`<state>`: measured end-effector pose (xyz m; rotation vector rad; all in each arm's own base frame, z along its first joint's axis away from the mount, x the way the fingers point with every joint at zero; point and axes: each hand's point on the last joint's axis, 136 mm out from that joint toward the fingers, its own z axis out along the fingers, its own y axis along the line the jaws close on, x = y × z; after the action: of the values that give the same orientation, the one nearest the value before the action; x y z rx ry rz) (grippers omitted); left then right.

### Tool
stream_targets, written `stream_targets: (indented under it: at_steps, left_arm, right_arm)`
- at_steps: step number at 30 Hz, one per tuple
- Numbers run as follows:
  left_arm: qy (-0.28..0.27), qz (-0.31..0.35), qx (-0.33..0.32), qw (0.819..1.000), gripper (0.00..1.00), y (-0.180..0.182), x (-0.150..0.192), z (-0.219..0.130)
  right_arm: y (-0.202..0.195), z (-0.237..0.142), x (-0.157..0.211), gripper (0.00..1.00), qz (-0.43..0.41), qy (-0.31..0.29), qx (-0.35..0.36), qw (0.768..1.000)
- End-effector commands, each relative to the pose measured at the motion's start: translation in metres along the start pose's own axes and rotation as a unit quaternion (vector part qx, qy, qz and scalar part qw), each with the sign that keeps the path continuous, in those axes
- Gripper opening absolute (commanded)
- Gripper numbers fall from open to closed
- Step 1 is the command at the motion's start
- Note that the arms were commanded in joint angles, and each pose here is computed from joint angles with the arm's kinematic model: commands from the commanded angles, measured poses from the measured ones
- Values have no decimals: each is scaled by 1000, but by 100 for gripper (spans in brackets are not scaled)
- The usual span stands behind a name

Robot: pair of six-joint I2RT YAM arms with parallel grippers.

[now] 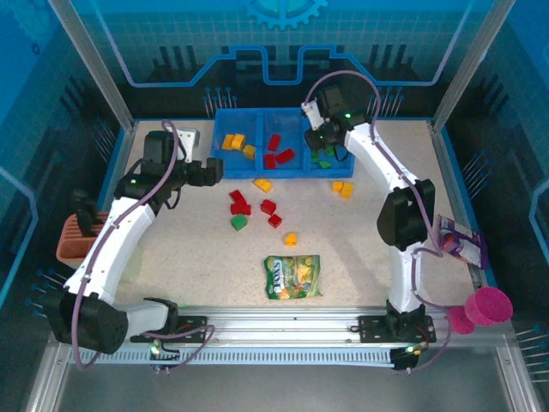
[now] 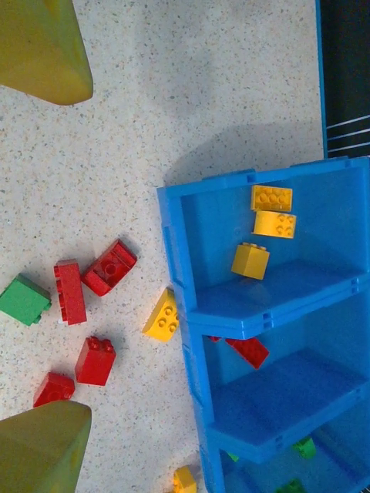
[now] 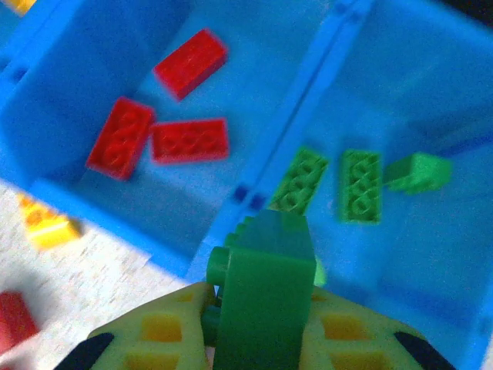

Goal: Sort the legos into containers by color
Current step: Place the lego in the container.

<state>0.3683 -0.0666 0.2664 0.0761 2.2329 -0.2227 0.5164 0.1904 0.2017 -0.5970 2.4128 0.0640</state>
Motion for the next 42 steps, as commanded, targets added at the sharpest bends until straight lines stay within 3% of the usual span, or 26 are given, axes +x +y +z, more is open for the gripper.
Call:
stream_targets:
  at_steps: [1, 6, 17, 23, 27, 32, 37, 42]
  left_arm:
    - [-1, 5, -2, 1000, 99, 4, -4, 0]
    - [6, 7, -25, 1000, 99, 12, -2, 2]
    - [11, 8, -24, 1000, 99, 12, -1, 5]
    - [10, 8, -26, 1000, 99, 13, -2, 4]
    - [11, 8, -23, 1000, 99, 12, -2, 5]
    - [15, 7, -23, 1000, 99, 12, -1, 7]
    - [12, 7, -18, 1000, 99, 11, -1, 6]
    - [21, 4, -27, 999, 99, 15, 1, 9]
  right_arm:
    - [-22, 20, -21, 24, -2, -30, 32, 999]
    - [-54, 51, -34, 25, -7, -43, 80, 996]
    - [-83, 108, -37, 29, 40, -49, 67, 996]
    - [-88, 120, -33, 36, 62, -53, 63, 995]
    - [-88, 103, -41, 41, 54, -62, 64, 995]
    - [-87, 63, -52, 40, 44, -76, 71, 994]
    - [-62, 0, -67, 45, 8, -94, 60, 994]
    - [-26, -40, -58, 52, 0, -76, 74, 994]
